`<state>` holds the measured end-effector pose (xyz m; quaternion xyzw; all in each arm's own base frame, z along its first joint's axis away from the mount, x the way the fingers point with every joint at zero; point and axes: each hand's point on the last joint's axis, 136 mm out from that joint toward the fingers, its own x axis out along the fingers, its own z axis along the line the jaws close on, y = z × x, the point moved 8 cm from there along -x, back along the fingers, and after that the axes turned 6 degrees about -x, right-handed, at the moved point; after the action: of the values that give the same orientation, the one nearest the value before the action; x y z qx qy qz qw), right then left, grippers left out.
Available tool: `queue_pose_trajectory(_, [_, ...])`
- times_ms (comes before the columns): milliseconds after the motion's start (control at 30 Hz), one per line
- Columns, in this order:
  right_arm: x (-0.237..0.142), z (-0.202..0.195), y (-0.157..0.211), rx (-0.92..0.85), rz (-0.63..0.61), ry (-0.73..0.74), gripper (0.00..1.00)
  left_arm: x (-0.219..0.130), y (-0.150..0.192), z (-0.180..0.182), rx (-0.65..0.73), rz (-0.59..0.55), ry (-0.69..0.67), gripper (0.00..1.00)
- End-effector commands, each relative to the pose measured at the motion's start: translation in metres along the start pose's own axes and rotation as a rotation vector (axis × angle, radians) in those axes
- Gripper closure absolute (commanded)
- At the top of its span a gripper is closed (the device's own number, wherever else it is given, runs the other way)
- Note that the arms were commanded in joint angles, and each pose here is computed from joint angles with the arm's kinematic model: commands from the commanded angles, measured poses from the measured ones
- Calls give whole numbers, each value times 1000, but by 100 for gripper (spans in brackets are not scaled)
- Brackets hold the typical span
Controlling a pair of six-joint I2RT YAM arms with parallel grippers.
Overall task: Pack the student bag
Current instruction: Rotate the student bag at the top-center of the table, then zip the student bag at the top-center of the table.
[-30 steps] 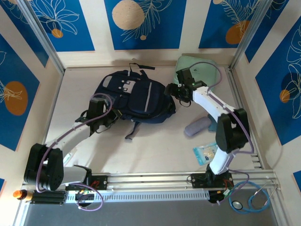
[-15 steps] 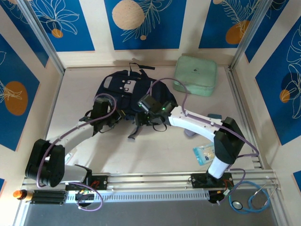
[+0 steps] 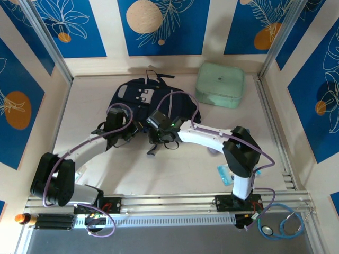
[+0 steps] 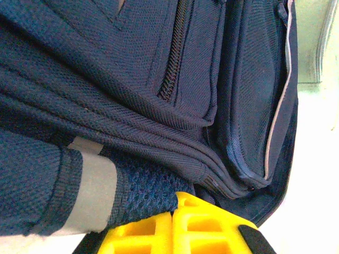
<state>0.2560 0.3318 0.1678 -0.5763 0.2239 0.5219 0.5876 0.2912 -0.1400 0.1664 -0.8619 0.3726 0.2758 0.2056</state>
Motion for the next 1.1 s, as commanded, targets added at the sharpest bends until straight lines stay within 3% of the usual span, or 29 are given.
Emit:
queue_pose_trajectory(0, [1, 5, -12, -1, -62, 40, 65, -3, -4, -34, 49, -2, 144, 100])
queue_pose_trajectory(567, [24, 6, -37, -16, -189, 226, 68, -4, -6, -43, 44, 12, 172, 100])
queue_pose_trajectory(767, [26, 5, -38, -36, -218, 258, 78, -4, -7, -42, 58, 5, 144, 100])
queue_pose_trajectory(1067, [18, -17, -22, -91, -237, 294, 86, -9, -20, -53, 117, -49, 109, 100])
